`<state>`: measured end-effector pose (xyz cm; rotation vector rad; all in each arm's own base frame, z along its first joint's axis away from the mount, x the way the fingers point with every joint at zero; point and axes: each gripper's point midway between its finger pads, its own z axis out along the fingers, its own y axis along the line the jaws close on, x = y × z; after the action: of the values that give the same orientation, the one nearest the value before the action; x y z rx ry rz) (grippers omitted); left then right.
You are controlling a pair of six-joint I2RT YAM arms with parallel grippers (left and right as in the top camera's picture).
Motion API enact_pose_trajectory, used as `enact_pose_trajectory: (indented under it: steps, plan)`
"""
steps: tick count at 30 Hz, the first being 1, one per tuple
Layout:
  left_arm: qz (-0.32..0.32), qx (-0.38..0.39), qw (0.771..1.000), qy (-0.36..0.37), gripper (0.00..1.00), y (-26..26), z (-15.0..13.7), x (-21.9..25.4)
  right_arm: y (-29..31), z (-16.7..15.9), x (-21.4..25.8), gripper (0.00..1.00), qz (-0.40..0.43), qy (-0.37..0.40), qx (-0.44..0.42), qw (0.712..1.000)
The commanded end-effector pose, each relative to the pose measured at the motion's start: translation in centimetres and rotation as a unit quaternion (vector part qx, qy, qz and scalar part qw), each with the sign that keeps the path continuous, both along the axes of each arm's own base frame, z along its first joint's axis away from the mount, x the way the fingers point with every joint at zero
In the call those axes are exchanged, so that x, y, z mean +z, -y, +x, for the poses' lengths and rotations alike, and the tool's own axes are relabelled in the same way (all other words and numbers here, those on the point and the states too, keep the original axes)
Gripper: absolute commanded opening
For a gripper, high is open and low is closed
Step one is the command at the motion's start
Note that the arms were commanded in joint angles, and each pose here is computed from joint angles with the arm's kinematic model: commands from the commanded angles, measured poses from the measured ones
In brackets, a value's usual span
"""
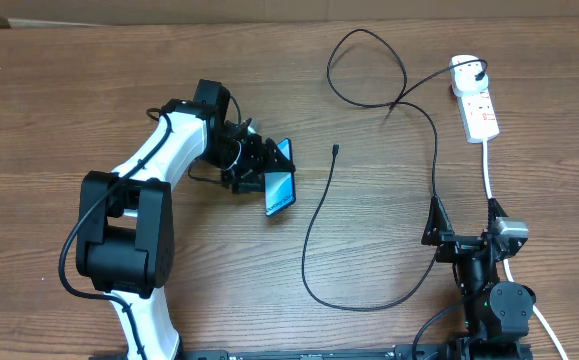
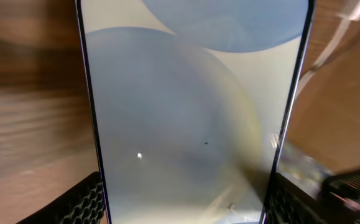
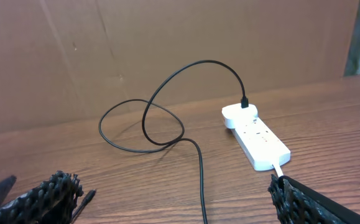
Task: Plug charger to phone and switch on socket
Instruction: 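Lift the phone with the left gripper and tilt it upright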
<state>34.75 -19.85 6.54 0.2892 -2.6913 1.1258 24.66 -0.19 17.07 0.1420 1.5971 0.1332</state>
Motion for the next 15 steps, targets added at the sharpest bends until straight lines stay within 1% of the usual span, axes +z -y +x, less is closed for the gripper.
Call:
enact_pose_trajectory:
  steps: [1, 8, 11, 15]
  plan:
    - [-0.097, 0.012, 0.995, -0.032, 0.46, 2.5, 0.2, 3.1, -0.1, 0.0, -0.1, 1.0, -0.002, 0.003, 0.003, 1.0]
    - [-0.213, 0.018, 0.975, -0.067, 0.41, 4.3, 0.4, 7.0, -0.1, 0.0, -0.1, 1.0, -0.002, 0.003, 0.003, 1.0]
    - [-0.236, 0.027, 0.968, -0.084, 0.41, 4.6, 0.8, 7.9, -0.1, 0.0, -0.1, 1.0, -0.002, 0.003, 0.003, 1.0]
    - [-0.236, 0.053, 0.963, -0.116, 0.42, 4.8, 1.5, 8.2, -0.1, 0.0, -0.1, 1.0, -0.002, 0.003, 0.003, 1.0]
